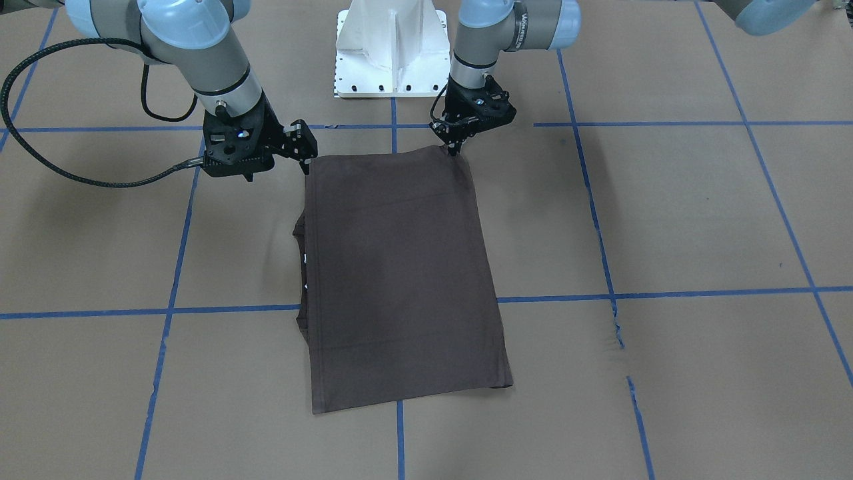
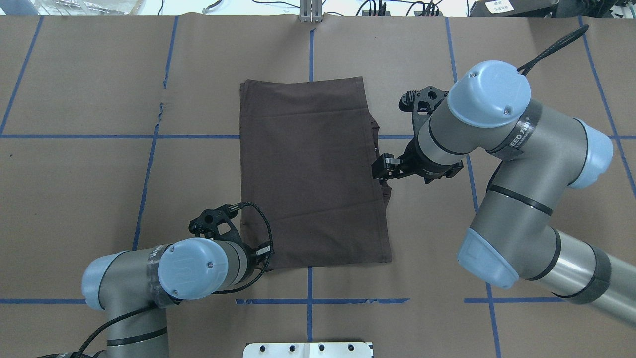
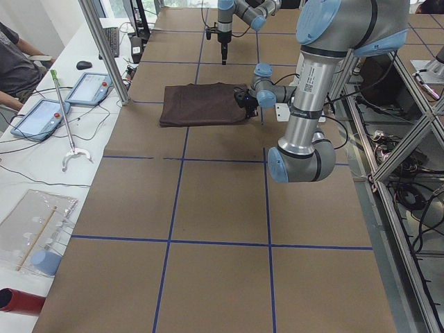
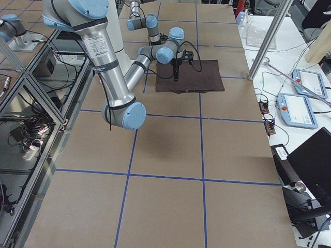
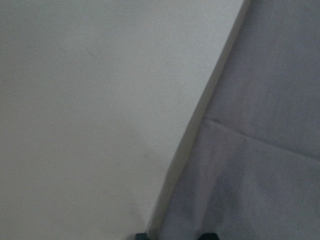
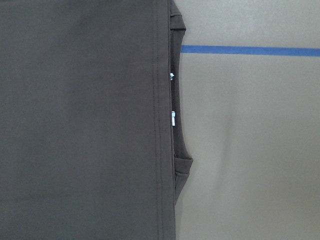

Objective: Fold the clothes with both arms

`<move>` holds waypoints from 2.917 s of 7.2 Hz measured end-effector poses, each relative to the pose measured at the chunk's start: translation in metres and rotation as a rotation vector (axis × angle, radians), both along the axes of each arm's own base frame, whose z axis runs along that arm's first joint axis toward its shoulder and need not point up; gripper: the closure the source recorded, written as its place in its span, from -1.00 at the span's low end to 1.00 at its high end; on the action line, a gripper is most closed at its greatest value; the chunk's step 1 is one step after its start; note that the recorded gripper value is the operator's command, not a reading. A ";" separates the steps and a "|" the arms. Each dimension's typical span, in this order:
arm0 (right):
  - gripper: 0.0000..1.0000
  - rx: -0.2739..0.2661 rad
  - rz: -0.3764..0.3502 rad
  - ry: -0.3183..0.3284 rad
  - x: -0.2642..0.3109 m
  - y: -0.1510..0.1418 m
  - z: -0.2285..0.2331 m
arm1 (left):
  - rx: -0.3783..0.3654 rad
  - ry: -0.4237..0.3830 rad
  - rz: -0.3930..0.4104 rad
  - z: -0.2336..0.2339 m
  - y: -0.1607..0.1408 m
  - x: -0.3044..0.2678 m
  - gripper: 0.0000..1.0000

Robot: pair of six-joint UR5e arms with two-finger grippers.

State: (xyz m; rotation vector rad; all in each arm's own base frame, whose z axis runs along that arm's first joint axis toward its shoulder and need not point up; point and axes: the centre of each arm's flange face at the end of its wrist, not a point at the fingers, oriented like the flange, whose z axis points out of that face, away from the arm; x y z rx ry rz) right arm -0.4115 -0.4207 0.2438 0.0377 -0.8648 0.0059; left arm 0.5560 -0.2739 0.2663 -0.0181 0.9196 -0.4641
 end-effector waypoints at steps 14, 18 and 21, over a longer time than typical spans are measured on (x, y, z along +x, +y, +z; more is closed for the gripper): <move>-1.00 -0.477 0.516 0.055 -0.156 0.118 0.056 | 0.036 0.003 0.011 -0.006 -0.008 -0.009 1.00; -0.31 -0.481 0.509 0.099 -0.157 0.127 0.058 | 0.036 0.003 0.010 -0.005 -0.009 -0.009 1.00; 1.00 -0.482 0.504 0.105 -0.157 0.129 0.056 | 0.037 0.002 0.008 -0.005 -0.009 -0.009 1.00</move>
